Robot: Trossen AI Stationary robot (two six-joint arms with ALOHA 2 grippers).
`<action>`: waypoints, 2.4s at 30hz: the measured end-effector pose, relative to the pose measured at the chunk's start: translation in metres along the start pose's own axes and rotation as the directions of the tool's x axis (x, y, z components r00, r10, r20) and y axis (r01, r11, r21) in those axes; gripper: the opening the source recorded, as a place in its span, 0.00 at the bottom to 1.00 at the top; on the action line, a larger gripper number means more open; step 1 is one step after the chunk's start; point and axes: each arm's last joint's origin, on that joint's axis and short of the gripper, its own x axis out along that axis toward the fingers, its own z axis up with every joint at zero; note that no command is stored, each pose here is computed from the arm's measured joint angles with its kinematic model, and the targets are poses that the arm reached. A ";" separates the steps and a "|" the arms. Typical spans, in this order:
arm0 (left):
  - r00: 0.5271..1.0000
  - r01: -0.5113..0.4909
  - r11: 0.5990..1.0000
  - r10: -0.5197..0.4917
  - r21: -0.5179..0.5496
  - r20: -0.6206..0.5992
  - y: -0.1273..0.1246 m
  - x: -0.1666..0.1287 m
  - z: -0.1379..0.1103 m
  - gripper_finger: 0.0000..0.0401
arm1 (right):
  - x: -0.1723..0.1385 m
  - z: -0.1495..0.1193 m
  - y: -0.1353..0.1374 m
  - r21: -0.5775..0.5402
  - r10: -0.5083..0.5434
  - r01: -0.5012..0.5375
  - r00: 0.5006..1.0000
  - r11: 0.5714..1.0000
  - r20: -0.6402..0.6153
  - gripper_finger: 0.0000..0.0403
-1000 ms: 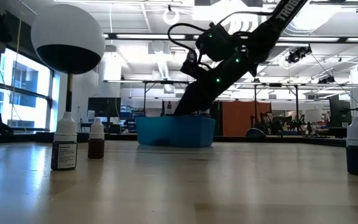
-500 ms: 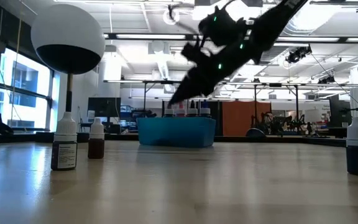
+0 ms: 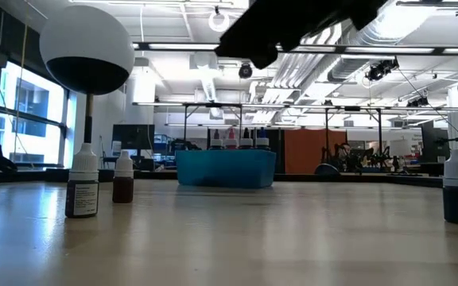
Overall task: Pick & Place food coloring
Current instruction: Put the green food coloring bottle into the blue bin
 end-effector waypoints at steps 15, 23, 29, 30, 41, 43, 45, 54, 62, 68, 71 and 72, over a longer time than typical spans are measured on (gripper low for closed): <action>0.989 0.009 0.990 0.011 0.139 -0.144 0.001 0.002 -0.005 0.32 | 0.003 0.007 0.067 0.191 -0.132 0.125 0.991 0.974 0.026 0.29; 0.998 0.041 0.944 -0.024 0.328 -0.057 -0.014 0.011 -0.016 0.32 | 0.000 0.007 0.099 0.241 -0.111 0.098 0.993 0.965 0.040 0.29; 0.999 -0.025 0.925 0.039 0.379 -0.031 -0.019 0.025 -0.023 0.32 | 0.001 0.005 0.118 0.258 -0.159 0.137 0.985 0.956 0.069 0.29; 0.999 -0.031 0.925 0.043 0.380 -0.022 -0.020 0.027 -0.023 0.32 | 0.001 0.005 0.119 0.257 -0.156 0.134 0.985 0.957 0.070 0.29; 0.999 -0.039 0.897 0.029 0.441 0.030 -0.033 0.047 -0.021 0.32 | 0.001 0.010 0.118 0.291 -0.172 0.132 0.978 0.948 0.117 0.29; 0.999 -0.039 0.887 0.028 0.460 0.030 -0.035 0.050 -0.021 0.32 | 0.001 0.010 0.118 0.291 -0.172 0.131 0.978 0.948 0.120 0.29; 0.999 -0.044 0.881 0.034 0.472 0.030 -0.036 0.052 -0.021 0.32 | 0.001 0.010 0.118 0.291 -0.171 0.130 0.978 0.948 0.120 0.29; 0.997 -0.075 0.878 0.049 0.472 0.067 -0.037 0.057 -0.020 0.32 | 0.001 0.011 0.118 0.293 -0.170 0.127 0.977 0.948 0.126 0.29; 0.995 -0.088 0.878 0.051 0.471 0.091 -0.037 0.057 -0.019 0.26 | 0.001 0.011 0.118 0.293 -0.170 0.127 0.977 0.948 0.127 0.29; 0.995 -0.085 0.880 0.049 0.468 0.088 -0.037 0.056 -0.019 0.13 | 0.001 0.011 0.118 0.293 -0.170 0.126 0.977 0.948 0.128 0.29; 0.994 -0.100 0.875 0.066 0.474 0.087 -0.037 0.054 -0.014 0.14 | 0.001 0.011 0.118 0.293 -0.170 0.127 0.977 0.948 0.128 0.29; 0.993 -0.110 0.872 0.078 0.478 0.085 -0.037 0.051 -0.010 0.16 | 0.001 0.011 0.118 0.293 -0.170 0.127 0.977 0.948 0.128 0.29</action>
